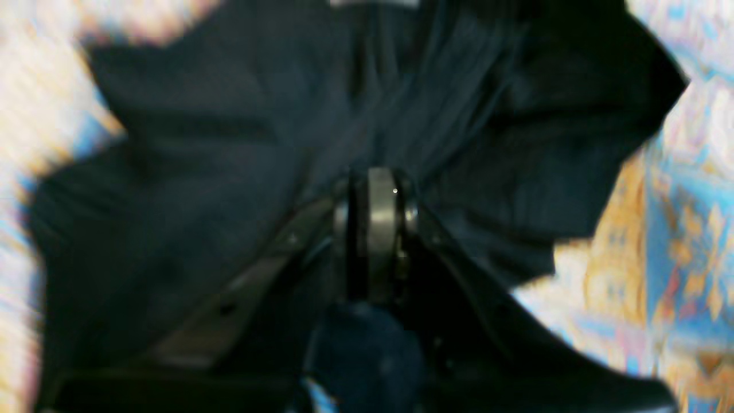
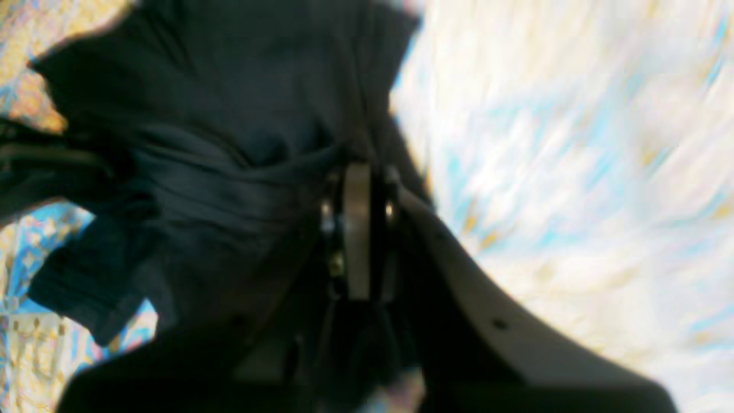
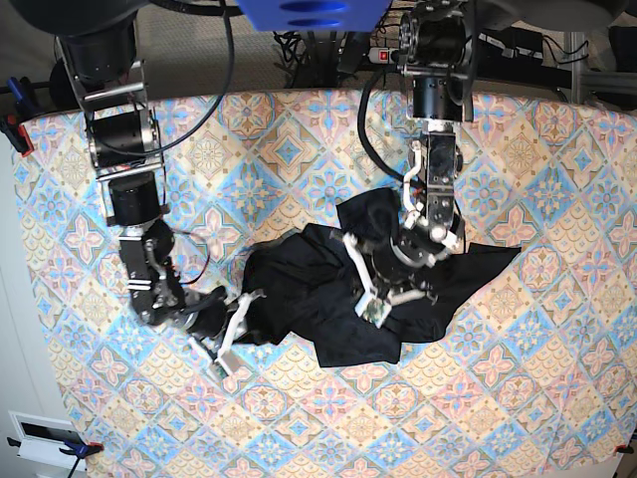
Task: Layout the t-shirt on the table in an organized manner, then fold the t-shirt properly
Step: 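Lift the shirt with both grippers, raising it off the table, then swing the lifted shirt and lower it back onto the table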
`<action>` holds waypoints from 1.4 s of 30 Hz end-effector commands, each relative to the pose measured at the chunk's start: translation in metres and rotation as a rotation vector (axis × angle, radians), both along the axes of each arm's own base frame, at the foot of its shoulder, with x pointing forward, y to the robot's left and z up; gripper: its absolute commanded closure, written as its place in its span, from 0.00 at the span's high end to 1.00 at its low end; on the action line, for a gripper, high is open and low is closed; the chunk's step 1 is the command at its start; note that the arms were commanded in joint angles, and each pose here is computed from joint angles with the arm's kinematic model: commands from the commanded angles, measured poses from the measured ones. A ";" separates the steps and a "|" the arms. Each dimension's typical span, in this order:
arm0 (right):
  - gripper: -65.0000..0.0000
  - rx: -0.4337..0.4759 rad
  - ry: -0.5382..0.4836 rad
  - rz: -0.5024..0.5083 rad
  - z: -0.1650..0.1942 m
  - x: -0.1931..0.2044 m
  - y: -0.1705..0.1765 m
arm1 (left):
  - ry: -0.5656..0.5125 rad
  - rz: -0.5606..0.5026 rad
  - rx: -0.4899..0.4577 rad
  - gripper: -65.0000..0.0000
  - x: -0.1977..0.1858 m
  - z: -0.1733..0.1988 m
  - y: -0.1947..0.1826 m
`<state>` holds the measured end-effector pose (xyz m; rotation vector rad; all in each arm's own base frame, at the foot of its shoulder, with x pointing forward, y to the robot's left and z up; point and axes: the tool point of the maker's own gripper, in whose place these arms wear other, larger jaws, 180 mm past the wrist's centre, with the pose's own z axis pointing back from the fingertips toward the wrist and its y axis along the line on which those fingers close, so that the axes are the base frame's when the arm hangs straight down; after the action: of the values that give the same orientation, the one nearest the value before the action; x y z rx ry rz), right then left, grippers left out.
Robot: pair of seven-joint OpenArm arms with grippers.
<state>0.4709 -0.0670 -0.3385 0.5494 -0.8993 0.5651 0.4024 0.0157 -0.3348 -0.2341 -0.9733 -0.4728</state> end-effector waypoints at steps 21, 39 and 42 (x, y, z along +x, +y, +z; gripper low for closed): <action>0.00 -0.023 -0.577 -0.096 0.298 0.104 -0.042 | -0.505 0.142 0.000 0.00 0.119 0.294 0.021; 0.00 -0.242 -0.714 -0.210 0.375 0.111 -0.105 | -0.842 0.197 -0.030 0.00 0.098 0.497 0.030; 0.00 -0.262 -0.699 -0.226 0.373 0.110 -0.115 | -0.879 0.197 -0.034 0.00 0.091 0.516 0.030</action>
<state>0.5782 -0.1511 0.0219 0.1131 -1.5194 0.7226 0.5049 0.0273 0.1411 0.0005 -1.7332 -0.4417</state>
